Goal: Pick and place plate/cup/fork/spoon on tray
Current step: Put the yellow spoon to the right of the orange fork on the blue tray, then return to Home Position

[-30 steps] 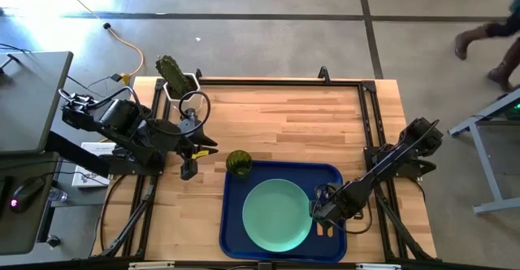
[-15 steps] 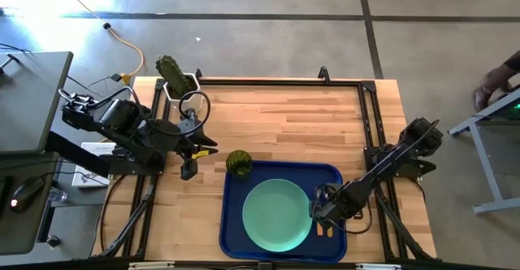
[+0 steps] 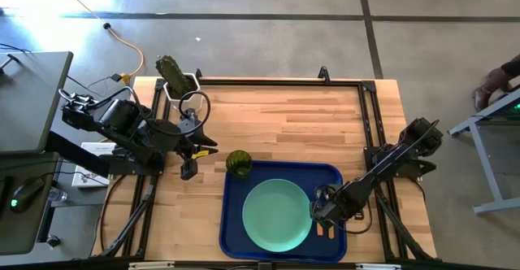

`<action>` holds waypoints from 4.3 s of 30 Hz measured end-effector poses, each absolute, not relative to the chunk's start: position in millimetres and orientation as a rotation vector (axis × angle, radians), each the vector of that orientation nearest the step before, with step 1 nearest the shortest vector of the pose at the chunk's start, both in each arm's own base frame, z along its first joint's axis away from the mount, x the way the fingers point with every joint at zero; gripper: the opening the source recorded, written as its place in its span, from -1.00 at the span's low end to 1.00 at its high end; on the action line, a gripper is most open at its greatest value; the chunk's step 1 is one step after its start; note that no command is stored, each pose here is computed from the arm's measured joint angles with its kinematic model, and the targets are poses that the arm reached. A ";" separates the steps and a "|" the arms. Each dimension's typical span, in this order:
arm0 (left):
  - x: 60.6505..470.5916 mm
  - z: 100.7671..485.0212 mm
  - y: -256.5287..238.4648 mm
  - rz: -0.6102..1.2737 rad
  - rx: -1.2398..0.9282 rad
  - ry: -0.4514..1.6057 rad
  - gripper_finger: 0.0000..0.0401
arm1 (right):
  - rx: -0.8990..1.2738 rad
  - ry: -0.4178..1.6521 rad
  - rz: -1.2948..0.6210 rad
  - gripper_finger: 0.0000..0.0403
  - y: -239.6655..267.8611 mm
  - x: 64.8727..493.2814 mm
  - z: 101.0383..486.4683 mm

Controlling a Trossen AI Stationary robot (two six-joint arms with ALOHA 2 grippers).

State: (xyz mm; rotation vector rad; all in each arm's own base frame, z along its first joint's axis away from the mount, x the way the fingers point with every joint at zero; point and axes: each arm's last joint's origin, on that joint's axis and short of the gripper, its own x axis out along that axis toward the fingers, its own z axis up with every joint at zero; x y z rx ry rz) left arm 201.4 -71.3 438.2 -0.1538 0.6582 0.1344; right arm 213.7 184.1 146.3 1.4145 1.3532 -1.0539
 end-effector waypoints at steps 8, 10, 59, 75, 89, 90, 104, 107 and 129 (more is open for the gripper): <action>201.4 438.2 -71.3 0.134 -0.153 0.658 -0.63 | 1.413 1.355 -1.051 -0.64 184.0 213.6 146.4; 201.4 438.2 -71.3 0.134 -0.153 0.658 -0.63 | 1.414 1.357 -1.052 -0.60 184.0 213.6 146.4; 104.9 396.7 -36.5 0.012 -0.172 0.333 -0.63 | 0.426 0.686 -0.465 -0.43 142.5 303.3 374.7; 76.2 291.1 -25.2 -0.094 -0.212 0.134 -0.63 | 0.035 0.523 -0.338 -0.43 118.6 282.2 471.7; 66.9 239.7 -17.3 -0.034 -0.173 -0.070 -0.63 | 0.066 0.520 -0.514 -0.43 86.9 224.9 501.9; 67.9 238.3 -17.3 -0.028 -0.163 -0.078 -0.63 | 0.070 0.511 -0.515 -0.43 84.7 220.8 504.4; 86.4 205.6 -13.4 -0.023 -0.155 -0.118 -0.63 | 0.092 0.373 -0.524 -0.43 51.9 156.7 535.7; 90.3 196.1 -13.0 -0.047 -0.152 -0.127 -0.63 | 0.106 0.366 -0.502 -0.43 49.8 151.0 538.1; 96.8 172.2 -7.5 -0.022 -0.188 -0.059 -0.63 | 0.006 0.328 -0.252 -0.43 25.8 93.0 544.4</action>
